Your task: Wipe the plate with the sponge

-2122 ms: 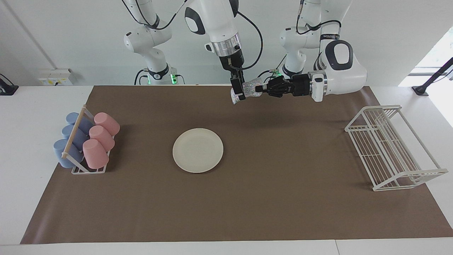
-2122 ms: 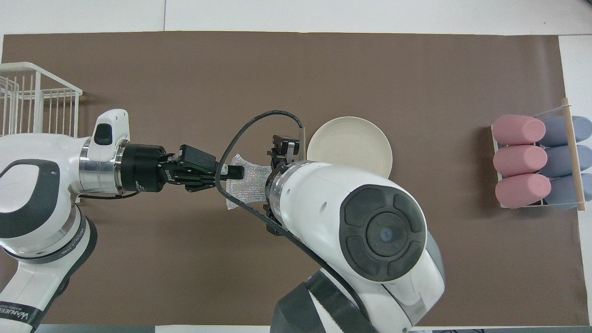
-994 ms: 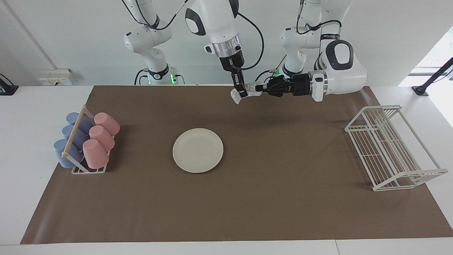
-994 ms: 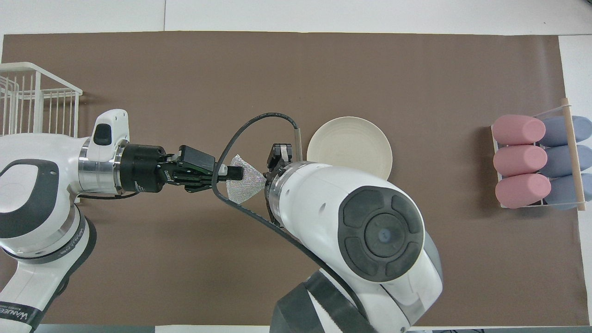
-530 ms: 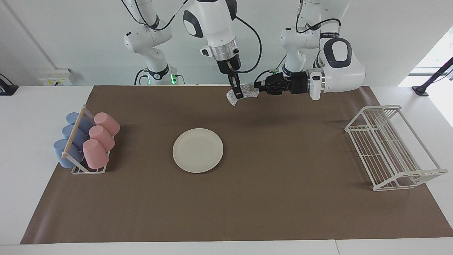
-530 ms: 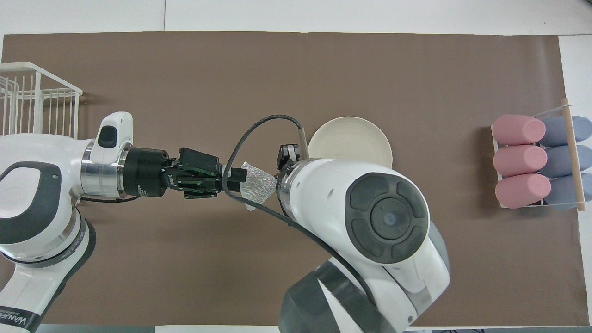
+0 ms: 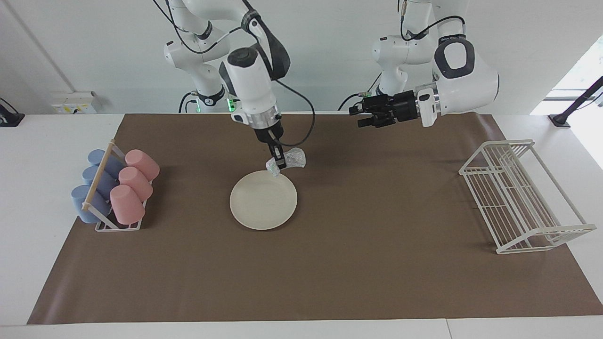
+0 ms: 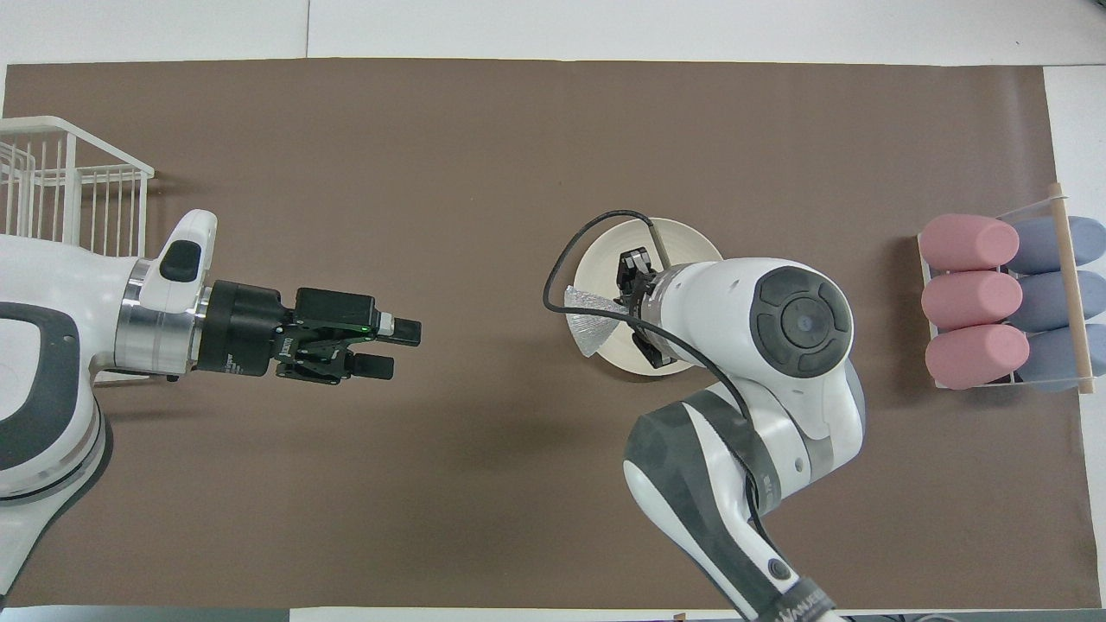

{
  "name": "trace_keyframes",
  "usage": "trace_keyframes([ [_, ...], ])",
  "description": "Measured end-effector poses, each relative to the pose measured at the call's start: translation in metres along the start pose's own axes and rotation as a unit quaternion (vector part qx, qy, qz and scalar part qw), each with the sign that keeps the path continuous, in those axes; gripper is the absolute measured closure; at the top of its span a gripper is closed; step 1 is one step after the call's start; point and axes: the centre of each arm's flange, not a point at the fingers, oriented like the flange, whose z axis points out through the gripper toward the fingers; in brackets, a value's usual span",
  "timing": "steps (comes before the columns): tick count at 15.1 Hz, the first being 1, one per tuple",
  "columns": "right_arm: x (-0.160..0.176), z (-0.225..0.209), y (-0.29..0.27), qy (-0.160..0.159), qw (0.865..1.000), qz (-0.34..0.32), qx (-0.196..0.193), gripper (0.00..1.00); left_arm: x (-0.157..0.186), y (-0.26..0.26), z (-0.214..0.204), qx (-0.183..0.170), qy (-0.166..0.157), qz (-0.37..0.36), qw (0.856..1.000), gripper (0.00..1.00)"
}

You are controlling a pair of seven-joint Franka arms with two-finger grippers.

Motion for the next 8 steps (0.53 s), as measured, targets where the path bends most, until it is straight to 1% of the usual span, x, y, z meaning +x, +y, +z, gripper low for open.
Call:
trace_keyframes([
  [2, 0.037, 0.032, 0.006, 0.009, 1.000, -0.019, -0.015, 0.89, 0.001, -0.011, -0.007, 0.063, 0.005, 0.010, 0.998, 0.00],
  [4, 0.061, 0.060, 0.011, 0.012, 0.999, -0.031, -0.029, 0.89, 0.004, -0.026, -0.019, 0.133, 0.013, 0.017, 0.991, 0.00],
  [5, 0.065, 0.077, 0.013, 0.014, 0.999, -0.034, -0.029, 0.89, 0.006, -0.036, -0.029, 0.162, 0.020, 0.016, 0.987, 0.00],
  [7, 0.060, 0.105, 0.019, 0.014, 0.999, -0.040, -0.030, 0.89, 0.010, -0.054, -0.051, 0.207, 0.033, 0.015, 0.978, 0.00],
  [8, 0.054, 0.103, 0.017, 0.013, 0.999, -0.045, -0.024, 0.89, 0.011, -0.062, -0.062, 0.226, 0.039, 0.018, 0.973, 0.00],
])
